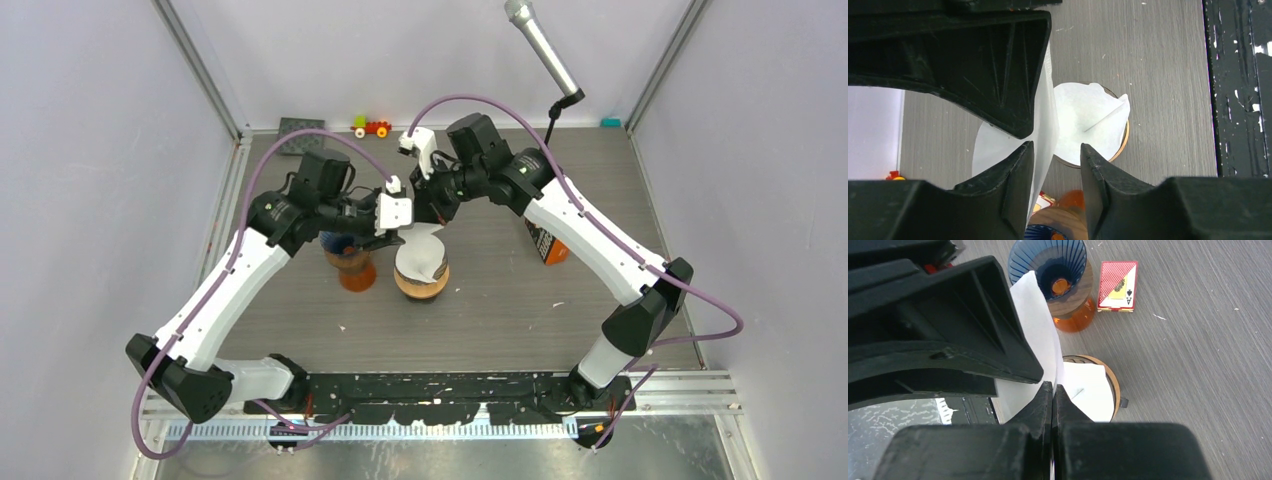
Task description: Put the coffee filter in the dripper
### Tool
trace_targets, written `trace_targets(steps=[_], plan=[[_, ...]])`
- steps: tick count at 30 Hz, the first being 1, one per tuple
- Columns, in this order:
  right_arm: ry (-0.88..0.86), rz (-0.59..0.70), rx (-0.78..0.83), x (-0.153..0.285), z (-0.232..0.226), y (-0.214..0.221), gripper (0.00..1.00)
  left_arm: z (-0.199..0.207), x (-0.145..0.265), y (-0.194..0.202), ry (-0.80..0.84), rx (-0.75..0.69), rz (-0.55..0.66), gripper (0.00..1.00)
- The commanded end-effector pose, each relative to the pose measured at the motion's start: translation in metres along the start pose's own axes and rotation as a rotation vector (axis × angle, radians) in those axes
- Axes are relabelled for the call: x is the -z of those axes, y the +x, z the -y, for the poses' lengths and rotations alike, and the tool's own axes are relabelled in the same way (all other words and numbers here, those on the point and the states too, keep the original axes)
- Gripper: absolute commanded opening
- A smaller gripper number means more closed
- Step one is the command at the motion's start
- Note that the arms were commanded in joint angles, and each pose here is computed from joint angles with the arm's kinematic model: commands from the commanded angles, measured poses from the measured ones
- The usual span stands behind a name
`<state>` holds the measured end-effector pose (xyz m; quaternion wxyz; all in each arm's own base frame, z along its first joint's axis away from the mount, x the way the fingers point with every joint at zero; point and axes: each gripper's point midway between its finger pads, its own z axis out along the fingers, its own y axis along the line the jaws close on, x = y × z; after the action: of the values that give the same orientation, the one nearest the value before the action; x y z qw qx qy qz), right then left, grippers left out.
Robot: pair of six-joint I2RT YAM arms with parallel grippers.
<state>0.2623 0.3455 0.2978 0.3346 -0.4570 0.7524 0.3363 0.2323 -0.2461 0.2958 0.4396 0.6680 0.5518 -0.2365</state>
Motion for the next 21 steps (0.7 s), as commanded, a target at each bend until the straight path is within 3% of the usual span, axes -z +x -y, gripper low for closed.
trace_targets(steps=[1,5,14,21], plan=[[-0.024,0.068,0.050,0.013,-0.013,-0.018,0.01,0.001,-0.002,0.003,-0.002,-0.031,-0.004,0.41],[-0.025,0.074,0.059,0.015,-0.014,-0.019,0.01,0.002,-0.005,0.006,0.011,-0.020,-0.012,0.37],[0.010,0.087,0.049,0.012,-0.008,-0.031,0.01,0.005,-0.005,0.012,0.015,0.001,-0.030,0.14],[0.025,0.093,0.067,0.002,-0.006,-0.042,0.01,0.011,0.000,0.018,0.002,0.042,-0.059,0.03]])
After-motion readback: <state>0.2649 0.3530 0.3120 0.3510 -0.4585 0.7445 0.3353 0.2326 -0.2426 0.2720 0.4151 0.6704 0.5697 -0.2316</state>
